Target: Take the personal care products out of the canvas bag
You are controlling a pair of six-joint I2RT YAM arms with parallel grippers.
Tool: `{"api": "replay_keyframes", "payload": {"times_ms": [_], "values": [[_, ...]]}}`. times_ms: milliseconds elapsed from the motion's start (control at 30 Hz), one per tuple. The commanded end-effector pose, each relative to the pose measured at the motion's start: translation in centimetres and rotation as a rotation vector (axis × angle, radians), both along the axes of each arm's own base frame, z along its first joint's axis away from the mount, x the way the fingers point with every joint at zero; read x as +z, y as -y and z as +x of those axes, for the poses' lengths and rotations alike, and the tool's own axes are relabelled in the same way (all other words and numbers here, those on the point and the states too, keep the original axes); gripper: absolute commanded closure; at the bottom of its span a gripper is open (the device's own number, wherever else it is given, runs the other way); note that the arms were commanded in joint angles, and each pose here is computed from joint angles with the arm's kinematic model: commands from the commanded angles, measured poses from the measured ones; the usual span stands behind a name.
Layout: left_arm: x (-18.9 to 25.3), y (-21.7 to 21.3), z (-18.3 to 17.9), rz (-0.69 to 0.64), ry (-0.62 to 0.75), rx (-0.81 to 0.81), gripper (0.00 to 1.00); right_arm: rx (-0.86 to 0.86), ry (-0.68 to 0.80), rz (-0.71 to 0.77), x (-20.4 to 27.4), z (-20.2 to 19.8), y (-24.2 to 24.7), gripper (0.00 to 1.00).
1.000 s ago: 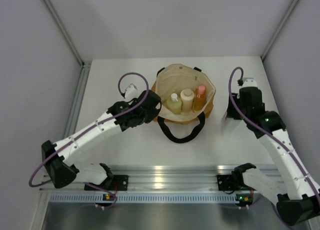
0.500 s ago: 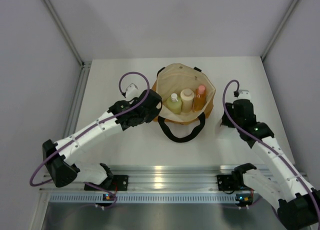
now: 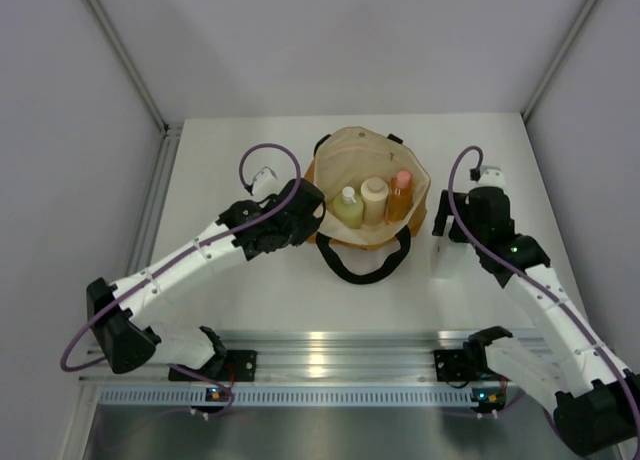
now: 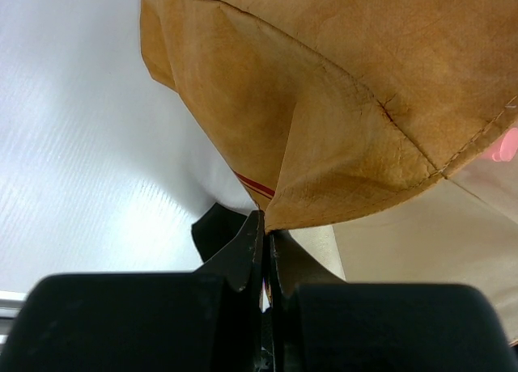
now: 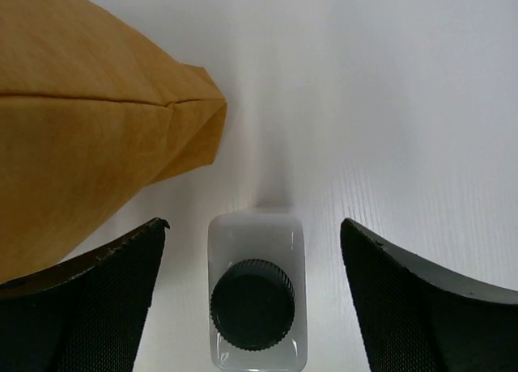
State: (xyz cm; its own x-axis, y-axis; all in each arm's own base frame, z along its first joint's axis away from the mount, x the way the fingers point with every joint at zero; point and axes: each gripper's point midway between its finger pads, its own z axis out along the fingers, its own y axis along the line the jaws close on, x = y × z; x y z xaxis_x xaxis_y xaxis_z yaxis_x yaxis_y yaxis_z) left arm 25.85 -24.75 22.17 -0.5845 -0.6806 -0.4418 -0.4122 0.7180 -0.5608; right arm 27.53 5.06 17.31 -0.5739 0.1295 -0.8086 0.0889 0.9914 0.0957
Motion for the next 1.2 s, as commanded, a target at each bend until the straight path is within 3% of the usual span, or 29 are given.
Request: {"api": "replay_keyframes", "payload": {"times_ms": [0,233,367,567,867,1167], "values": [[0.9,1.0,0.2,-0.023,0.007,-0.016,1.0,-0.001,0.126,0.036,4.9,1.7,-0.3,0.13],[1.1,0.9,0.2,-0.028,0.008,-0.017,1.0,0.047,0.222,0.09,11.5,1.7,-1.3,0.15],[1.0,1.1,0.2,-0.035,0.003,-0.018,1.0,0.144,0.284,0.146,16.2,1.7,-3.1,0.25],[0.7,1.4,0.0,-0.04,-0.014,-0.027,1.0,0.281,0.31,0.161,20.0,1.2,-6.7,0.31],[1.0,1.1,0.0,-0.044,-0.003,-0.019,1.0,0.487,0.249,0.148,20.6,0.1,-14.2,0.37],[1.2,1.1,0.0,-0.062,-0.003,-0.002,1.0,0.538,0.117,0.08,16.0,2.1,-19.6,0.39]]}}
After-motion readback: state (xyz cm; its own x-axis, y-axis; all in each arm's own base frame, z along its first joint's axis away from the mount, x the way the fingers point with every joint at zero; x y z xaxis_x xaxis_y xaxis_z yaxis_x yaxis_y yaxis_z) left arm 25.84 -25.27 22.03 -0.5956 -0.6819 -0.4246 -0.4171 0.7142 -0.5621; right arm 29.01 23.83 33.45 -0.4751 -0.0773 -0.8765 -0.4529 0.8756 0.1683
